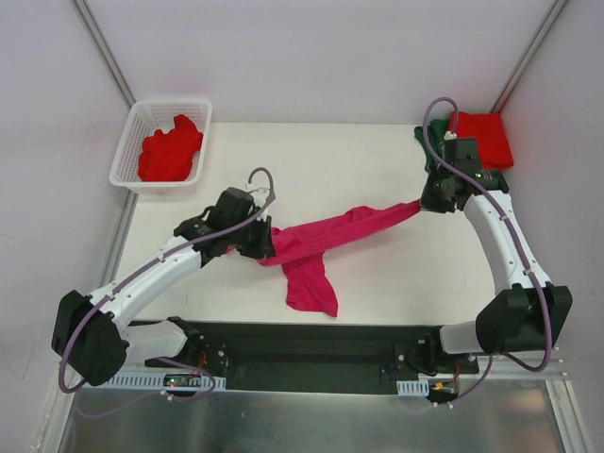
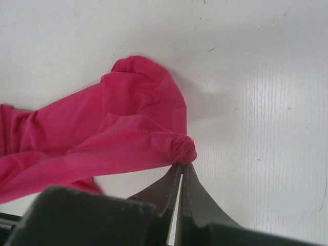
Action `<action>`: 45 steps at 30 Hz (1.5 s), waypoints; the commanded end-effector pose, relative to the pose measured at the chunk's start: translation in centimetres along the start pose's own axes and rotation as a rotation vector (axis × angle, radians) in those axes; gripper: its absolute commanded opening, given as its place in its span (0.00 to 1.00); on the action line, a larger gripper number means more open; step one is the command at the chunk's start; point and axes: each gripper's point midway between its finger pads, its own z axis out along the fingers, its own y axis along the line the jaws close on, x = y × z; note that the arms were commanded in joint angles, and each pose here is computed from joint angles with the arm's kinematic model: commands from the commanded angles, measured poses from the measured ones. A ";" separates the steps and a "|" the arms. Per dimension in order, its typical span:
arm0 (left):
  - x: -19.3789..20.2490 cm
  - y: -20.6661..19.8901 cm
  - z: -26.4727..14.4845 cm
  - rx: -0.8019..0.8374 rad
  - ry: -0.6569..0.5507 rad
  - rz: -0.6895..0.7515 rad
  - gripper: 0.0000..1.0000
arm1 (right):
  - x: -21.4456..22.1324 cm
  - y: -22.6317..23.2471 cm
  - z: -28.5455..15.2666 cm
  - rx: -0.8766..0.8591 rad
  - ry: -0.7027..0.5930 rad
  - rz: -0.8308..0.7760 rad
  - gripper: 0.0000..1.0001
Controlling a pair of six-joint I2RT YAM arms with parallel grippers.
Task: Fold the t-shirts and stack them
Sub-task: Flatten out the tshirt
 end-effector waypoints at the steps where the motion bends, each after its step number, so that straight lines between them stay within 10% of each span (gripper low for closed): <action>1: 5.2 -5.1 -1.1 0.189 0.172 -0.116 0.31 | -1.7 -0.3 -0.9 0.024 -0.047 -0.013 0.01; 3: 7.6 -7.3 -1.4 0.303 0.296 -0.134 0.51 | -1.7 -0.3 -0.8 0.023 -0.043 -0.012 0.01; 5: 8.7 -8.3 -1.6 0.353 0.351 -0.117 0.99 | -1.8 -0.2 -0.7 0.022 -0.043 -0.011 0.01; 21: -2.9 -5.9 5.9 0.074 0.084 0.268 0.99 | -1.4 0.5 -0.8 -0.003 -0.035 -0.016 0.01; 45: -2.5 -1.6 10.3 0.120 0.100 0.087 0.84 | -1.0 0.4 -0.6 -0.001 -0.031 -0.028 0.01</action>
